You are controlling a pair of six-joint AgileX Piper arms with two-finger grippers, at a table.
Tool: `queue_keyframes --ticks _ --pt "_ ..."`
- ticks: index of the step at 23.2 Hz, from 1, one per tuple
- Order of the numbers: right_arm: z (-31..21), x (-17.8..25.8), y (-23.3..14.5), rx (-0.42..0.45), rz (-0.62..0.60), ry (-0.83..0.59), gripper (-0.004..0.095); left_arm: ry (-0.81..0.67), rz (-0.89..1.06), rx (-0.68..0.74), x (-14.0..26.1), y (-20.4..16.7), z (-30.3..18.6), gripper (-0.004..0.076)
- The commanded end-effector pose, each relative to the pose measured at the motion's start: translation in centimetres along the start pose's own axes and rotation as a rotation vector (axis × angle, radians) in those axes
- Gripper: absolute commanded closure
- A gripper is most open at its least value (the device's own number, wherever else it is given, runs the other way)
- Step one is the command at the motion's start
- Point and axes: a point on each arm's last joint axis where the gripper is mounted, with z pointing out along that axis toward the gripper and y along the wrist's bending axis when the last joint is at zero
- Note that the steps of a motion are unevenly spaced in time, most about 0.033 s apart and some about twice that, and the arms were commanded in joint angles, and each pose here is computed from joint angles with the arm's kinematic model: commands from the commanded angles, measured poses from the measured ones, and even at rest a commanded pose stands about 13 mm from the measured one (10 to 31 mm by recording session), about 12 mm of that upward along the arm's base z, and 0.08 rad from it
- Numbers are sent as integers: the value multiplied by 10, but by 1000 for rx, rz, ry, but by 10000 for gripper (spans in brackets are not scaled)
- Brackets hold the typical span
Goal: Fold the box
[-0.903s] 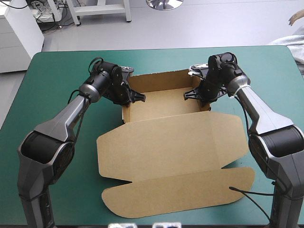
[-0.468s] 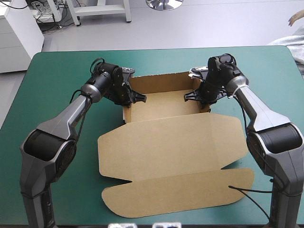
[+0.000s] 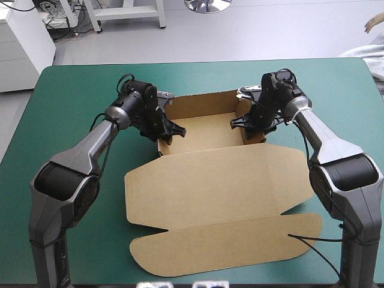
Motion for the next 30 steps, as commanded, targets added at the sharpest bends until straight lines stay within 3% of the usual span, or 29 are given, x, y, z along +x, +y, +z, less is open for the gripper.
queue_keyframes --ticks 1,3,9,16,18,22,24,30 --pt "-33 0 -1 -14 -2 -64 107 -27 5 19 2 -1 -37 87" --pt "-33 0 -1 -12 -5 -64 28 -44 -1 28 1 0 -42 56" --pt "-60 4 -5 51 -23 -126 26 -138 6 56 -5 -4 -72 57" --pt "-111 10 5 -1 -62 -258 30 -270 26 50 9 -8 -129 96" --pt "-134 18 8 -18 -103 -308 55 -342 66 40 22 -9 -161 209" --pt "-165 31 11 -9 -178 -382 75 -515 223 13 64 -16 -233 595" --pt "-172 34 11 -1 -182 -396 75 -560 265 0 83 -17 -252 717" --pt "-170 34 10 8 -200 -393 75 -655 314 -84 156 -11 -294 731"
